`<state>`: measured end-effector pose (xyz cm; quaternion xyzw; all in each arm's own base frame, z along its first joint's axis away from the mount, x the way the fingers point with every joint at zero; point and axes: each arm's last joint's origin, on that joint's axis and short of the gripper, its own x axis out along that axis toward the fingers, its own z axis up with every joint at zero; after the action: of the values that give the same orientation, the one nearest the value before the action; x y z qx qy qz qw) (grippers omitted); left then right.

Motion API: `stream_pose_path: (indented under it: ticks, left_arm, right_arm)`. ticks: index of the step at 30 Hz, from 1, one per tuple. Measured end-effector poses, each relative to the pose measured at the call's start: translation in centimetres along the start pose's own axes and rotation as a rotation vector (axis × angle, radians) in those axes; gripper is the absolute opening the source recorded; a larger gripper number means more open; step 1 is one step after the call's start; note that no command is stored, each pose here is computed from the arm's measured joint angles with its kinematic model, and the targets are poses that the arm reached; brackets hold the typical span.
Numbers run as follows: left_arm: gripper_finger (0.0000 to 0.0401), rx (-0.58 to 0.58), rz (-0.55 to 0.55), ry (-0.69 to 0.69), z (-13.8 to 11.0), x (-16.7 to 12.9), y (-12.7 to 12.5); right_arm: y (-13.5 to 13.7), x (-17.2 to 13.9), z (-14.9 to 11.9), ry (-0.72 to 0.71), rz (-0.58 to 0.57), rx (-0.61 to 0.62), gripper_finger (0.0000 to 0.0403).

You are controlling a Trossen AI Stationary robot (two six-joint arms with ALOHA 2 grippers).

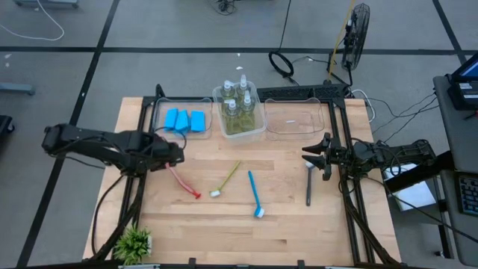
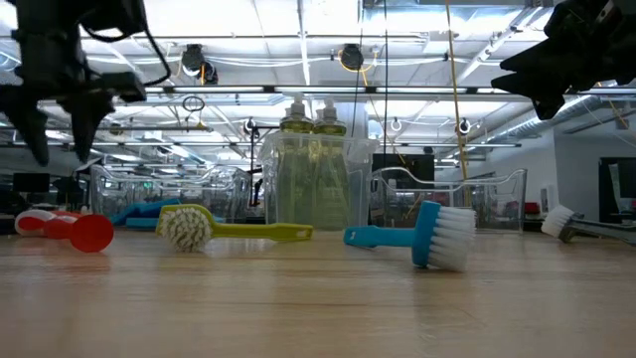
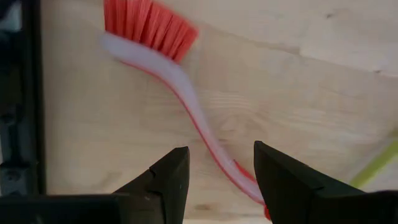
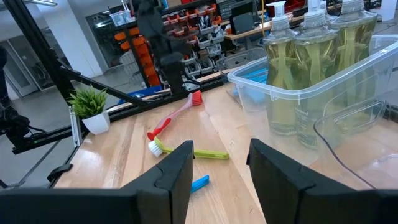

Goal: Pick & Place Kitchen Sink Supplies
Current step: Put the red dish brush into the right transparent bin

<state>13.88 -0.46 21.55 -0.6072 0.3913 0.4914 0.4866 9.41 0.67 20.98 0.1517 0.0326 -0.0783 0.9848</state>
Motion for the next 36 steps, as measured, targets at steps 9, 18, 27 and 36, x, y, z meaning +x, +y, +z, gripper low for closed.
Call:
stream_pose_path:
  ticks: [9,18,27,36]
  left_arm:
    - [0.0177,-0.092,-0.063,0.025,-0.5,4.6,1.2]
    - [0.0177,-0.160,-0.086,0.050,-0.8,7.2,2.5]
    - [0.0166,-0.164,-0.032,0.023,-0.8,8.2,3.0]
    - [0.0045,-0.146,-0.021,-0.008,-0.8,8.5,3.0]
  right_arm:
    - [0.0,0.0,0.0,0.000,0.000,0.000,0.0142]
    - [0.0,0.0,0.0,0.000,0.000,-0.002,0.0142]
    - [0.0,0.0,0.0,0.002,-0.002,-0.008,0.0142]
    - [0.0,0.0,0.0,0.003,-0.003,-0.009,0.0142]
